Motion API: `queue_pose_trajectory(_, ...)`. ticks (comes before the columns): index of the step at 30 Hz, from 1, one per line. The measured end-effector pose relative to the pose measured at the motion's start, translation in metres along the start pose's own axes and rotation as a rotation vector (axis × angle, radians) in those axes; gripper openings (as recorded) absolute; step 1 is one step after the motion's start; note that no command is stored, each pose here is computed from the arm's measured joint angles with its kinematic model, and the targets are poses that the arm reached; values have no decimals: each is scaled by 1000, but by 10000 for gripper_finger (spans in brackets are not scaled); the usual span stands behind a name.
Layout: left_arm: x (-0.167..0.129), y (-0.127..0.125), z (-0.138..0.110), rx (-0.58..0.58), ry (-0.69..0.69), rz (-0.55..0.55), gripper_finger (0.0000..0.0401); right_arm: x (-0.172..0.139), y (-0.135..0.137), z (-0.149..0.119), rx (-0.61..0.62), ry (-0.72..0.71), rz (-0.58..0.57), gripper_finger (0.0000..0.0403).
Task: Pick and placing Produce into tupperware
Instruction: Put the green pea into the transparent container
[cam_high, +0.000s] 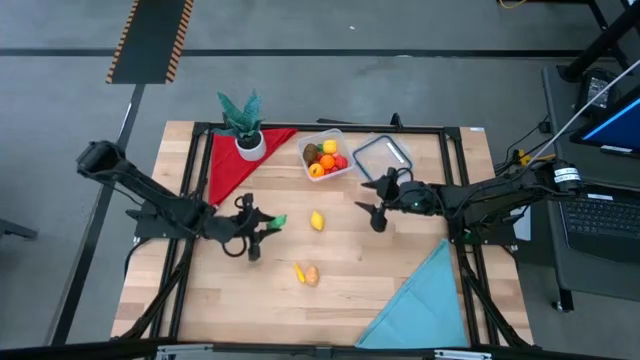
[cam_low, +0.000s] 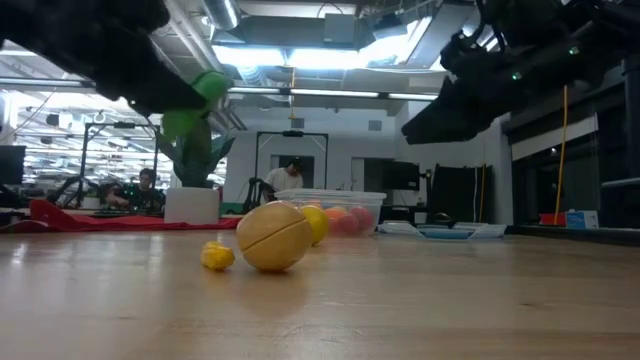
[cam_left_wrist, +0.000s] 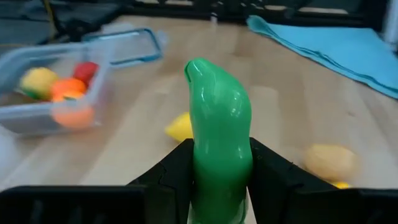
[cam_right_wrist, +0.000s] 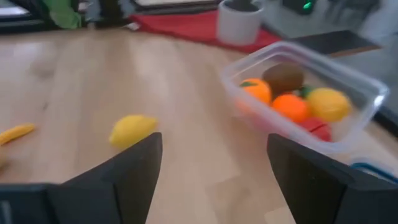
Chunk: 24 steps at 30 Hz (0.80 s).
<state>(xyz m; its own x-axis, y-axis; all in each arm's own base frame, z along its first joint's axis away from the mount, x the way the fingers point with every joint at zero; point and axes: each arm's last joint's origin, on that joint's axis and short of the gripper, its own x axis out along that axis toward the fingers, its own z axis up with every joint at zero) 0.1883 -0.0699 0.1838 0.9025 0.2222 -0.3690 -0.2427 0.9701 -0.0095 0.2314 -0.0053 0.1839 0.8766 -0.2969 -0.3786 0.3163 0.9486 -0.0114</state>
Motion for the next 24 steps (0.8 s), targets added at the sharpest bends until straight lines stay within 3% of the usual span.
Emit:
queue_pose_trajectory(12,22,45,20,-128,-96,199,114,-1,-6,4,-3,-56,-204,291)
queue_pose_trajectory(24,31,74,34,-173,-175,176,114,-1,-6,4,-42,-52,-211,291)
